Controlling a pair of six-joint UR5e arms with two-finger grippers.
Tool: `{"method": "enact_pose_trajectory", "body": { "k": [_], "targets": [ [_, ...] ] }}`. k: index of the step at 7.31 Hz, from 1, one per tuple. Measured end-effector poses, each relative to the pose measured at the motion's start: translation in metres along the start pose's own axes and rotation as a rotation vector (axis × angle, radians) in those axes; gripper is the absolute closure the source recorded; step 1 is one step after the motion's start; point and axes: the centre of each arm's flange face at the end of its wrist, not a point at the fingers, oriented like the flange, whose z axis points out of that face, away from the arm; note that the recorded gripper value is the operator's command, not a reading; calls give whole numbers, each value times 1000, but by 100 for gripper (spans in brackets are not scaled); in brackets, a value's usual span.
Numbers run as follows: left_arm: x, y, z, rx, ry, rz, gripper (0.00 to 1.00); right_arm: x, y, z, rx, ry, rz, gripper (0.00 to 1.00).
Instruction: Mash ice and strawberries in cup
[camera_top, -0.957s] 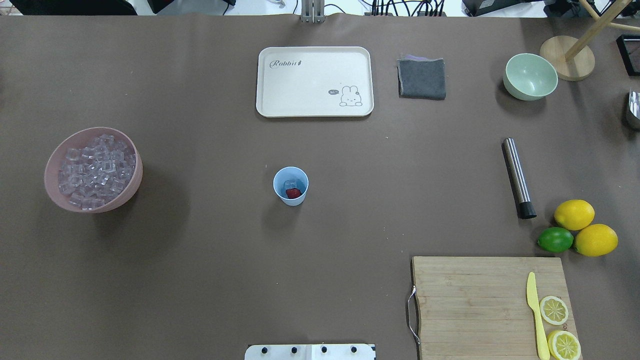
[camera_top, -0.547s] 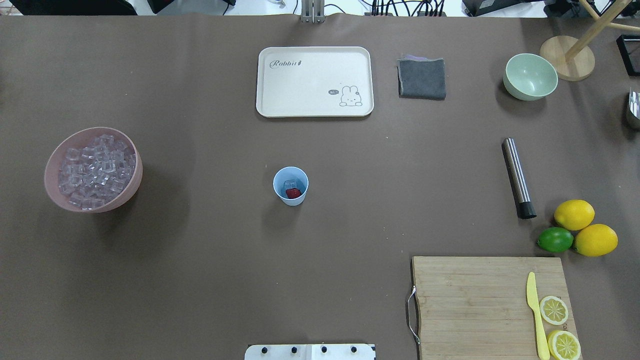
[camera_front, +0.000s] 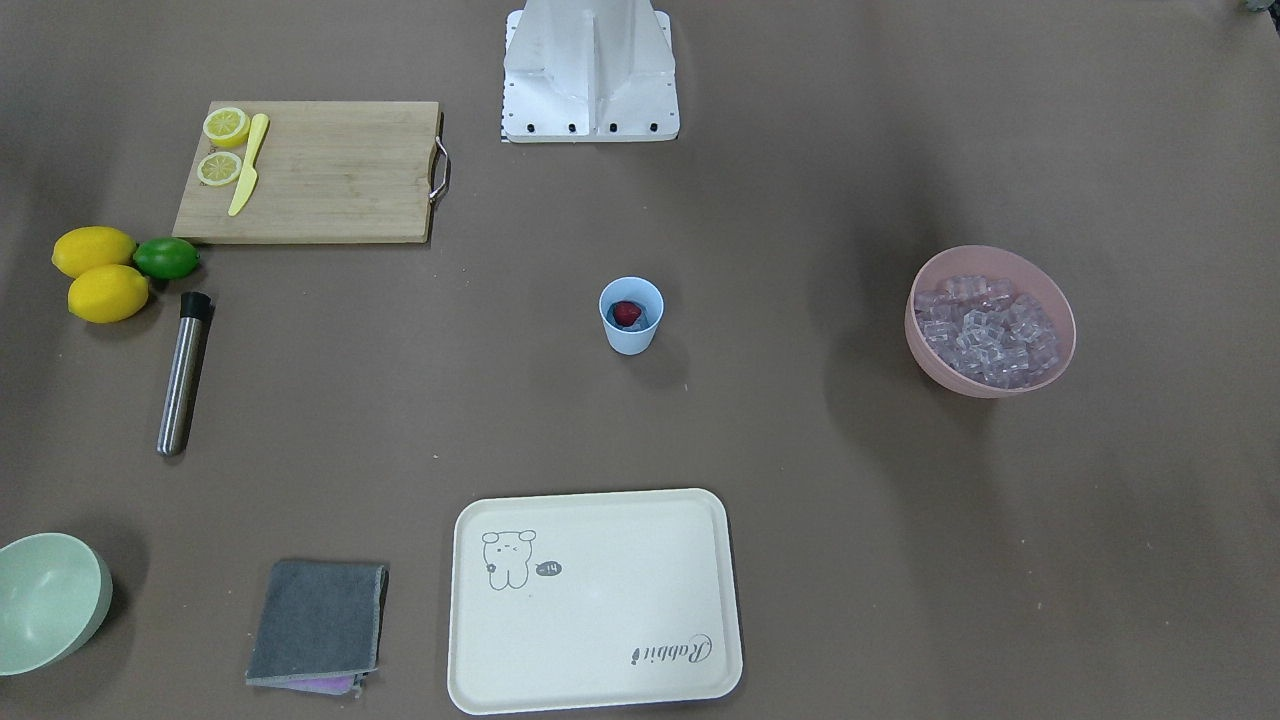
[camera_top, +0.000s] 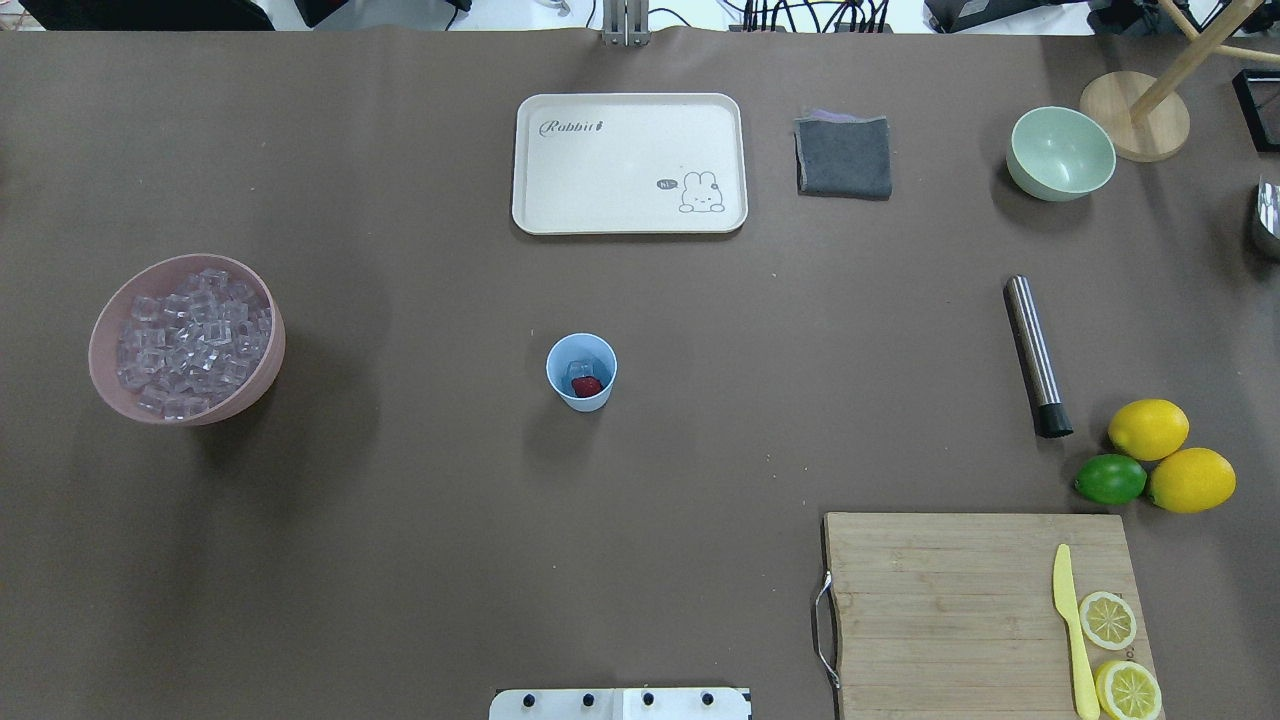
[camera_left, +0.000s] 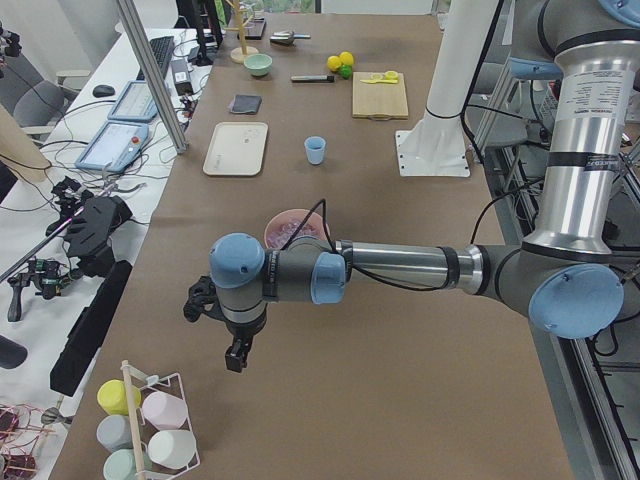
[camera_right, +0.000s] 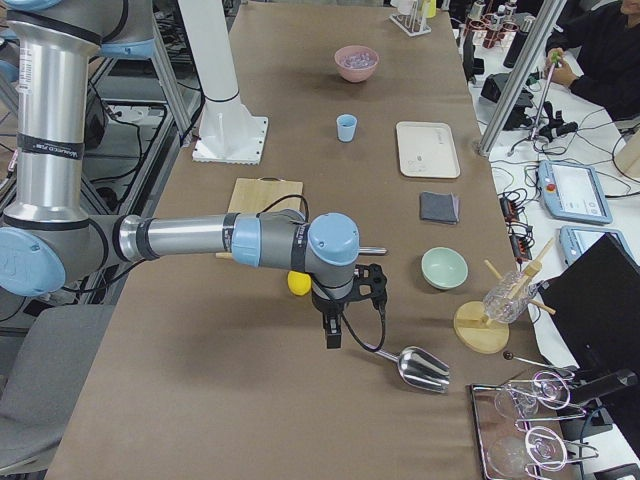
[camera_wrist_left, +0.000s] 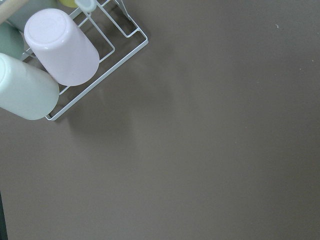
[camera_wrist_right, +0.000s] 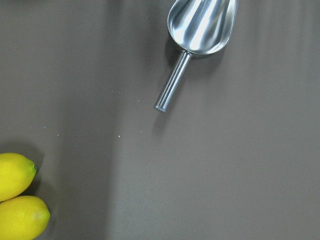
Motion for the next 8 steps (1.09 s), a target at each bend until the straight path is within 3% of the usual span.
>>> {"method": "enact_pose_trajectory", "body": {
  "k": [8],
  "targets": [
    [6,-6,2,-8,1,9,2,14,12,-3,10,15,27,0]
  ]
}}
